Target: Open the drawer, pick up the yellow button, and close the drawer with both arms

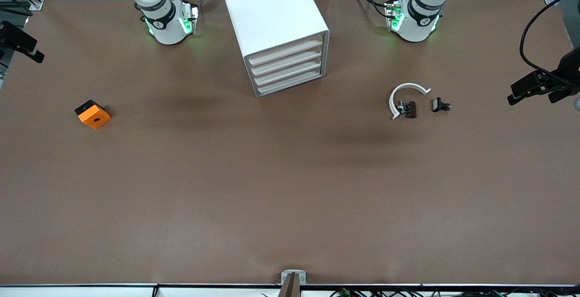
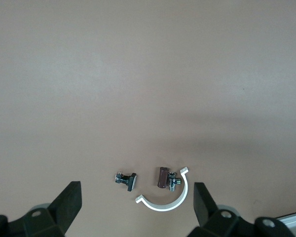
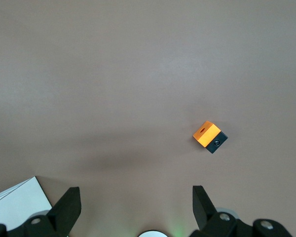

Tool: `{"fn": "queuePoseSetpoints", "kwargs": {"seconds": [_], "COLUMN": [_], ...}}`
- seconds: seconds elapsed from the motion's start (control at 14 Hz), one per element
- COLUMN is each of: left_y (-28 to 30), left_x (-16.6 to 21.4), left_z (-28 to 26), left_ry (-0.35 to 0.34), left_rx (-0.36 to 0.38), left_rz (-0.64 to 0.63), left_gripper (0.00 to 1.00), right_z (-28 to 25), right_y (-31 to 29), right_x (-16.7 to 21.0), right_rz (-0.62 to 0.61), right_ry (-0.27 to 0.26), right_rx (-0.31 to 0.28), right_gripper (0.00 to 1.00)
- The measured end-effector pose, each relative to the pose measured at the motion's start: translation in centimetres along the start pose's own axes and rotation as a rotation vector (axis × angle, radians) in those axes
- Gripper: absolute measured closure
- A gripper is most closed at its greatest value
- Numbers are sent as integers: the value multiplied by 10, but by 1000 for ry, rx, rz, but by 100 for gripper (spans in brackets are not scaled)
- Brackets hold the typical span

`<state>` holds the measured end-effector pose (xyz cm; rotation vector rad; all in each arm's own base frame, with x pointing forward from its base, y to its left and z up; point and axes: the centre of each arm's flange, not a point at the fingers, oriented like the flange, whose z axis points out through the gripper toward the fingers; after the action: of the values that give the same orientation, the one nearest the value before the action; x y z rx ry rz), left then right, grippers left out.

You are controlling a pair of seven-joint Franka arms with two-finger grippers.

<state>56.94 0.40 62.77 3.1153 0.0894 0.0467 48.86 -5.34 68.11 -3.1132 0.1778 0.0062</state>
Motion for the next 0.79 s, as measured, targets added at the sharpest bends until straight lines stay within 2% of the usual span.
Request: {"fn": "queuePoseSetpoints", "kwargs": {"seconds": [0.43, 0.79], "left_y": [-1, -11], "left_x": [0, 0], "left_z": [0, 11], "left_ry": [-2, -50], "left_rx": [0, 2], "left_rz": [-2, -21], "left_gripper": [0, 0], "right_z": [0, 0], "right_y": [0, 0], "right_x": [0, 0], "right_rz": [0, -1], "right_ry": [0, 0], "right_rx": [0, 0], "right_gripper": [0, 0]}}
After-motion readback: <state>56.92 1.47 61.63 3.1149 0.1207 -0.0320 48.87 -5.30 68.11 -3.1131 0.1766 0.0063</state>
